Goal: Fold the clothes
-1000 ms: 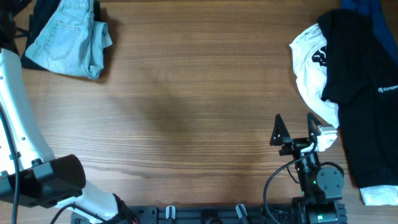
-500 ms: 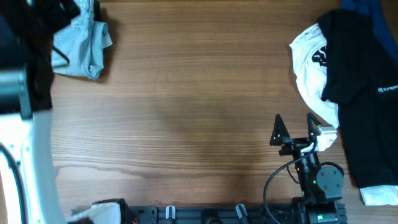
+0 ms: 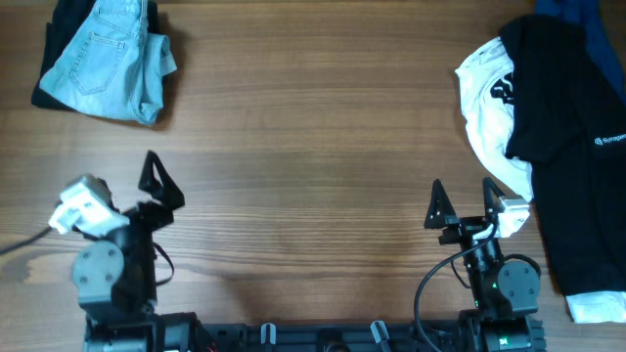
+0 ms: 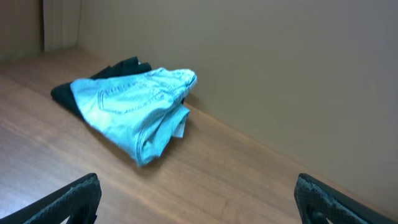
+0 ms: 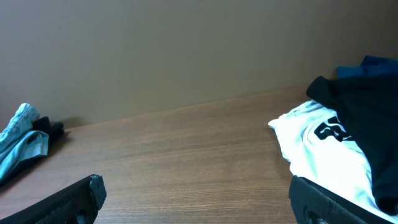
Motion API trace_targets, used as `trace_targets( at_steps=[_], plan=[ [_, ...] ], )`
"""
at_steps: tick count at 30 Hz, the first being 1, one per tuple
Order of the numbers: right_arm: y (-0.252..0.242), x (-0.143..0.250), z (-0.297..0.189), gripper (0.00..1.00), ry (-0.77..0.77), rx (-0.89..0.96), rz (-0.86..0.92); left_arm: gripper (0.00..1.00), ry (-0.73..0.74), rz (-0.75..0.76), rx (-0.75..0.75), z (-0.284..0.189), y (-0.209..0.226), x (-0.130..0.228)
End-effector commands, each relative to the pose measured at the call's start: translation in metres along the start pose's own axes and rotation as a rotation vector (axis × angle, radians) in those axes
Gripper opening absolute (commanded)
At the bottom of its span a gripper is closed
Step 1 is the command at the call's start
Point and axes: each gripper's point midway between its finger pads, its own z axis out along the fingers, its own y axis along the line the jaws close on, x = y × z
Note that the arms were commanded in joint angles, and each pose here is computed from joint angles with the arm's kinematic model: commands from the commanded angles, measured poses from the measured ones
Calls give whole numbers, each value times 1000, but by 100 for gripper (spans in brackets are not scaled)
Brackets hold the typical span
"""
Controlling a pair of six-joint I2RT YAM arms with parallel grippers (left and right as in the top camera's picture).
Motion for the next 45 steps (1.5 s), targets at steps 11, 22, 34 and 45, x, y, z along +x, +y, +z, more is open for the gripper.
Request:
trace_targets(
  at_steps=[11, 22, 34, 45],
  plan=[
    [0, -1, 0, 100, -5, 1, 15, 100, -107, -28, 85, 0, 19, 52],
    [0, -1, 0, 100, -5, 1, 15, 100, -211, -44, 128, 1, 20, 50],
    [0, -1, 0, 100, -5, 1, 15, 100, -103, -39, 82, 14, 36, 92],
    [0, -1, 0, 100, -5, 1, 15, 100, -70, -30, 77, 15, 38, 100]
  ],
)
